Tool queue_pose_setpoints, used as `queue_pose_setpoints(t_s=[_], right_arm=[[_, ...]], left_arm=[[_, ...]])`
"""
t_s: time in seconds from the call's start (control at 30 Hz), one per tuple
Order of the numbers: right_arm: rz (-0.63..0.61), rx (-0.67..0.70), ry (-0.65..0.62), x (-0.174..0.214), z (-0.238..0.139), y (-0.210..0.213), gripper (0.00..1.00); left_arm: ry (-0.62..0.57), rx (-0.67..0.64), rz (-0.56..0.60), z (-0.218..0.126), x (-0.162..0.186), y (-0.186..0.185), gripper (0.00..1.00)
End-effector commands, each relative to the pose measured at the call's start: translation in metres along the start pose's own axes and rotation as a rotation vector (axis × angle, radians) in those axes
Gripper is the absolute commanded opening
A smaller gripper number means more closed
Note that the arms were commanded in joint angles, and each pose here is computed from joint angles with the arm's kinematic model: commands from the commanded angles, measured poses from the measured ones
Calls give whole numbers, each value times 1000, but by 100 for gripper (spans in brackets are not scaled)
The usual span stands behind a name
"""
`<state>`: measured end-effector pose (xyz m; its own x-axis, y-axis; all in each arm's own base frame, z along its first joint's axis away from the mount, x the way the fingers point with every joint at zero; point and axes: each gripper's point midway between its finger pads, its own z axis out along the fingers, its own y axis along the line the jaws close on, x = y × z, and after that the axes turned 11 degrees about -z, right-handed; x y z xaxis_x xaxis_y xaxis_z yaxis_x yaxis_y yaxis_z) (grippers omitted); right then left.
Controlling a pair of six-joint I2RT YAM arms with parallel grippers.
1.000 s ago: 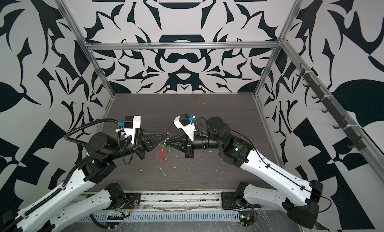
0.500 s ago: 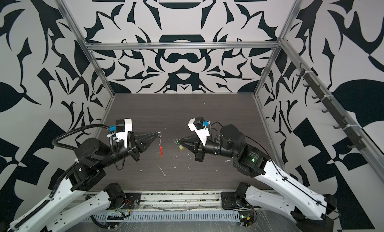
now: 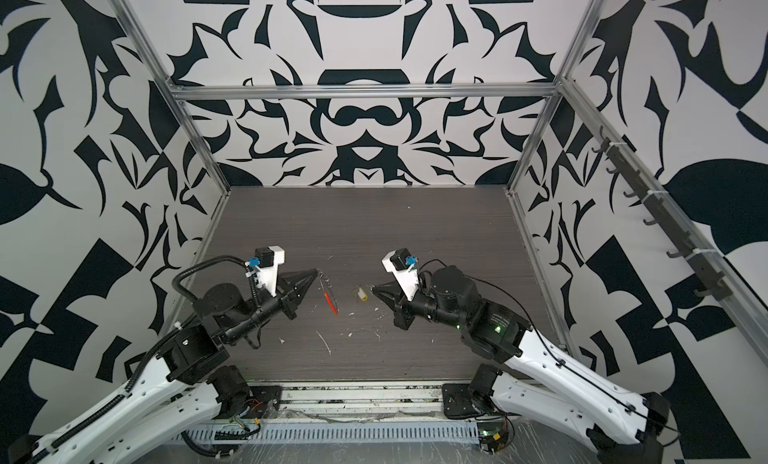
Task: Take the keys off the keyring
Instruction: 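Lower the red-tabbed ring onto the table and open the left gripper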
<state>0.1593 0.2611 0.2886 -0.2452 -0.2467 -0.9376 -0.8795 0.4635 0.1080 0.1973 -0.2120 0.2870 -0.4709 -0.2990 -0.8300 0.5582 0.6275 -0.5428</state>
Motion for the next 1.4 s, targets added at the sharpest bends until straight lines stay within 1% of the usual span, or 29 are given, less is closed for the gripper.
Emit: queue_pose_setpoints(t_s=[0.0,0.2,0.3,0.4,0.53,0.63,0.7,0.77,0.9,0.97,1.07,1.1,1.17,1.23,1.3,1.37], right_arm=[[22,29,-53,-6,-1,-5,0],[53,39,-30,12,4,-8,0],[64,46,-21,19,7,-10,0],[74,48,-18,24,10,-11,0],[82,55,-12,29,12,-13,0],[87,61,-9,34,14,-15,0],[89,64,-6,35,14,-15,0],[91,71,-1,38,14,-17,0],[95,73,8,43,16,-17,0],[99,74,7,46,16,-17,0],[105,89,3,49,15,-21,0],[106,93,2,49,15,-21,0],[107,101,6,51,16,-23,0],[112,104,6,52,18,-24,0],[125,107,7,55,19,-25,0],[139,109,18,60,22,-26,0]], left_arm=[[-64,-145,-110,0,2,33,0],[-63,-287,-224,-15,25,69,0],[-69,-406,-289,-26,37,95,0],[-68,-514,-316,-35,46,114,0],[-60,-572,-330,-34,54,125,0],[-55,-614,-303,-28,57,132,0],[-44,-617,-269,-20,57,133,0],[-30,-654,-253,-14,57,141,0],[34,-741,-282,-1,62,163,0],[50,-742,-278,8,65,168,0],[40,-746,-274,19,66,179,0],[42,-741,-284,23,65,182,1],[48,-745,-308,32,65,194,7],[60,-757,-325,40,66,205,8],[73,-773,-338,47,70,215,11],[80,-778,-337,53,73,222,12]])
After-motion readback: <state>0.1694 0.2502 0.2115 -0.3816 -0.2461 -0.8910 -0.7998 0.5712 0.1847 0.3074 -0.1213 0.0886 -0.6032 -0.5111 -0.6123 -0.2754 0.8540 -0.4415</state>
